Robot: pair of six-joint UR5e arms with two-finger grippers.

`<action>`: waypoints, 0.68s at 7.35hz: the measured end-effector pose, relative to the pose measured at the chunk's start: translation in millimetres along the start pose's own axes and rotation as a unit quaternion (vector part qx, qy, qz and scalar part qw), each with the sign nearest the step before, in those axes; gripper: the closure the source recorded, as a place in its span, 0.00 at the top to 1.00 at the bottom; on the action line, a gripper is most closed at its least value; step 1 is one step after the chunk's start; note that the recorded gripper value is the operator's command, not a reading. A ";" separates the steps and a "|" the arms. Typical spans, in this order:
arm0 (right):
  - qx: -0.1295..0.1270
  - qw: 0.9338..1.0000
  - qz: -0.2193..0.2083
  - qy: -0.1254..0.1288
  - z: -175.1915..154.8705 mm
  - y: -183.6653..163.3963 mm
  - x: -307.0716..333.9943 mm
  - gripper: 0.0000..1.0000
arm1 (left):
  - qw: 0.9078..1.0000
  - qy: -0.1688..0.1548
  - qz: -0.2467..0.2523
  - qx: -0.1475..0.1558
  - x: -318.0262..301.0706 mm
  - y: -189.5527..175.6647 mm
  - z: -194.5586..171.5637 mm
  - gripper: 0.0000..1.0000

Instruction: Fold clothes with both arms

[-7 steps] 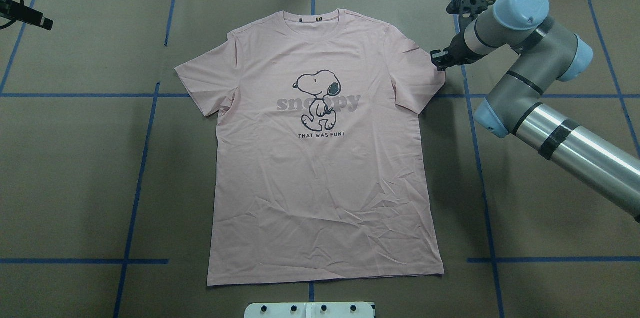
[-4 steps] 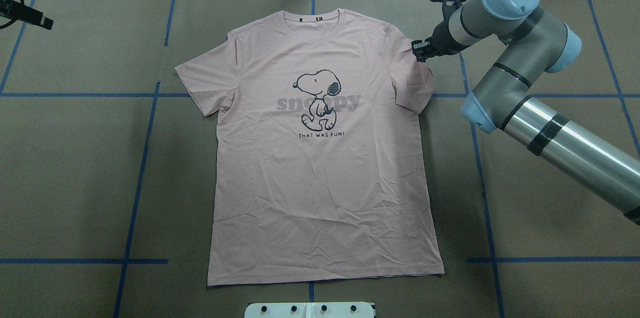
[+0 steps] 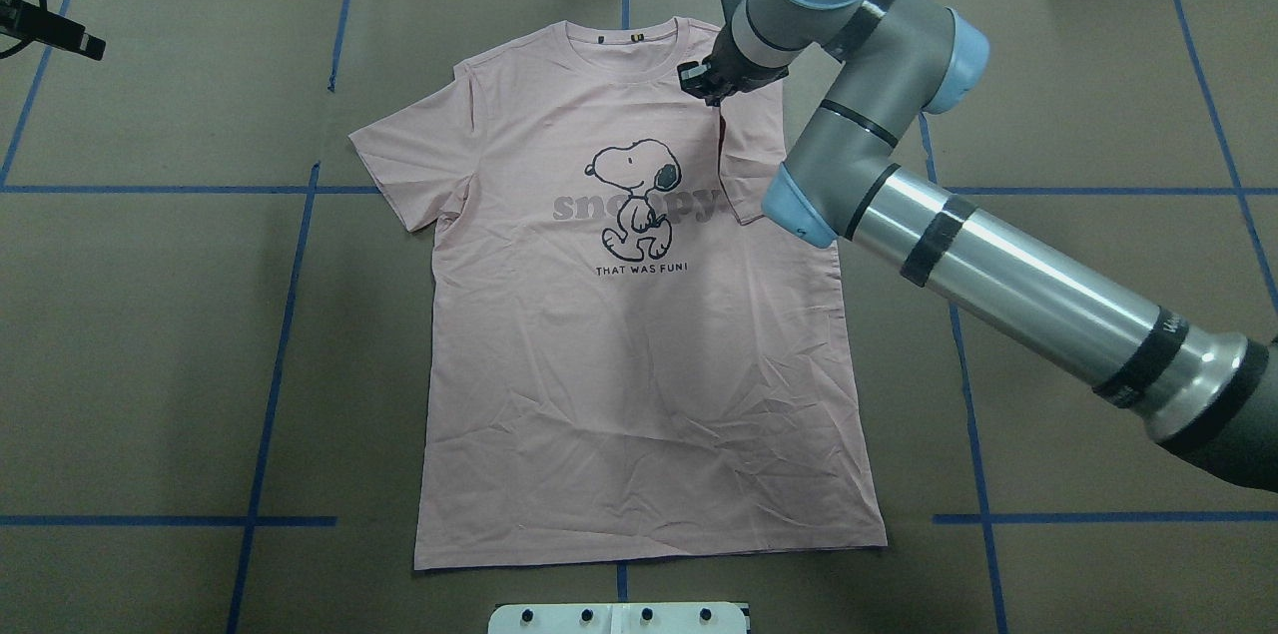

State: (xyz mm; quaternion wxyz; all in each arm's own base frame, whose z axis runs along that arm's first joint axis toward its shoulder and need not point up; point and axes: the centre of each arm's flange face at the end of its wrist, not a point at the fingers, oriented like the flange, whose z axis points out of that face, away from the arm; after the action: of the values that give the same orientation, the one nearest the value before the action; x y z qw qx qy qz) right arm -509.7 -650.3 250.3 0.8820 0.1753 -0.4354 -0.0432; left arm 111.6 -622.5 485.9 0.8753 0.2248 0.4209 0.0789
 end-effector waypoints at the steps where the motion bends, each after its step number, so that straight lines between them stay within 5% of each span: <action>1: 0.000 1.000 -0.001 0.008 5.3 -4.4 -9.0 1.00 | 1.000 0.000 -0.005 0.001 1.1 -0.8 -0.8 1.00; 5: 0.013 1.000 0.017 0.008 10.2 5.9 -22.3 1.00 | 0.999 0.020 -0.046 -0.006 48.7 -19.0 23.8 1.00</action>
State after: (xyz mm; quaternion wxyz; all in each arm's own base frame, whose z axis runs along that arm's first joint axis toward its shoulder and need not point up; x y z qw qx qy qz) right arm -532.0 -642.5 241.3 0.8838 0.1793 -0.4315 -0.0215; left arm 159.8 -631.3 455.9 0.8708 0.1984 0.4476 0.0460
